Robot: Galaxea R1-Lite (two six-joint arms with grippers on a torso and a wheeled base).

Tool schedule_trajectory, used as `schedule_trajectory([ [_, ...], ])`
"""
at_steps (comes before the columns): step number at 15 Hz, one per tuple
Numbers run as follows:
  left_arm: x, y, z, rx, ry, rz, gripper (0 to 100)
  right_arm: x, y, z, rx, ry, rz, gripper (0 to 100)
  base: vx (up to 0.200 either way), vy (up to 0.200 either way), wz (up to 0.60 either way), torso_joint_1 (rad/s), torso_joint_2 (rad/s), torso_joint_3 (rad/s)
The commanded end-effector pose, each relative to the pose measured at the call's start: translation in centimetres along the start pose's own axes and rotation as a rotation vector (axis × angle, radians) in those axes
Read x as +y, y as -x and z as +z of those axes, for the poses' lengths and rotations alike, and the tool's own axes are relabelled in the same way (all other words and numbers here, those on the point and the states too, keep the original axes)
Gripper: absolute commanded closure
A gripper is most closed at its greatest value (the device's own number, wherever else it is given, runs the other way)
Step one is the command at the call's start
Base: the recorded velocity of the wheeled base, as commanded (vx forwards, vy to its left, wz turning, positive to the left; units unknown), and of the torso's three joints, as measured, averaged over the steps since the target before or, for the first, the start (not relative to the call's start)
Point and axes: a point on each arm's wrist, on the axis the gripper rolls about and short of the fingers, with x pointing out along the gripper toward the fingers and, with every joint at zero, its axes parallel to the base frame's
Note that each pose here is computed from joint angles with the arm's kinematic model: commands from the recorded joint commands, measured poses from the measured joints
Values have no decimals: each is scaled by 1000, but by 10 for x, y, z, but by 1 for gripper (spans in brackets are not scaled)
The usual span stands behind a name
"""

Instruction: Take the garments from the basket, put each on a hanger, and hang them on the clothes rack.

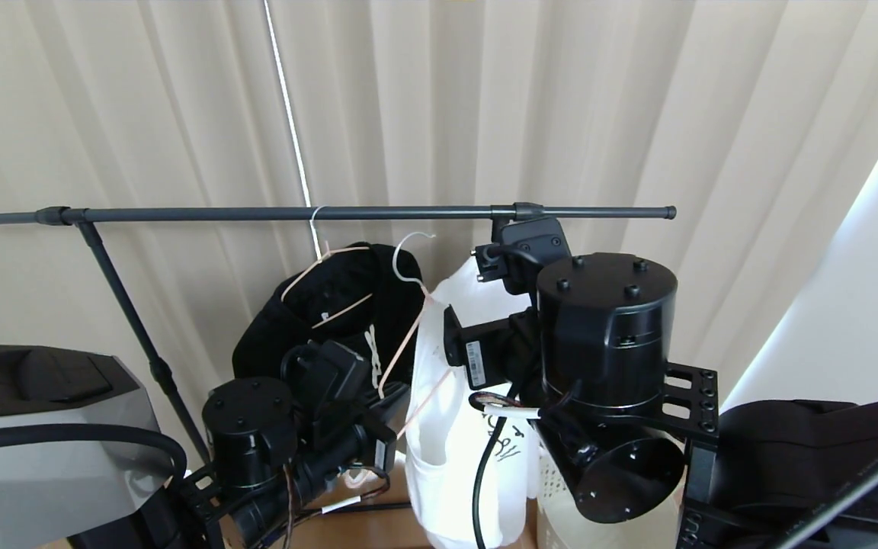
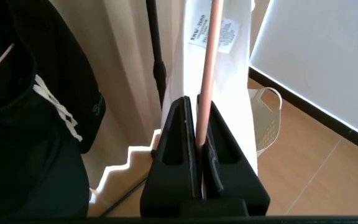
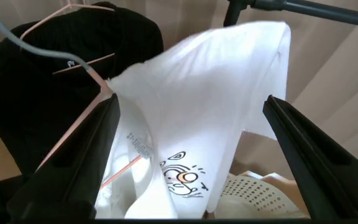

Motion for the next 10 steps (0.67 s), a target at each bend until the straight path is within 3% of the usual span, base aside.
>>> schedule_trajectory([
  [1,4,0,2,-11,8,12,100,-5,6,-4,10,38,6,0,0,0,0,0,0,0],
  [4,10,6,-1,-9,18,27,100,-20,20,-5,21,112,76,0,0,0,0,0,0,0],
  [6,21,8,-3,-4,11,43,100,-47,28,-7,36,176,153,0,0,0,0,0,0,0],
  [8,30,19,-7,18,-43,-24,100,-69,27,-6,32,224,212,0,0,0,0,0,0,0],
  [9,36,32,-11,39,-98,-109,100,-87,26,-6,33,226,257,0,0,0,0,0,0,0],
  [10,39,38,-13,43,-102,-146,100,-99,25,-8,45,232,286,0,0,0,0,0,0,0],
])
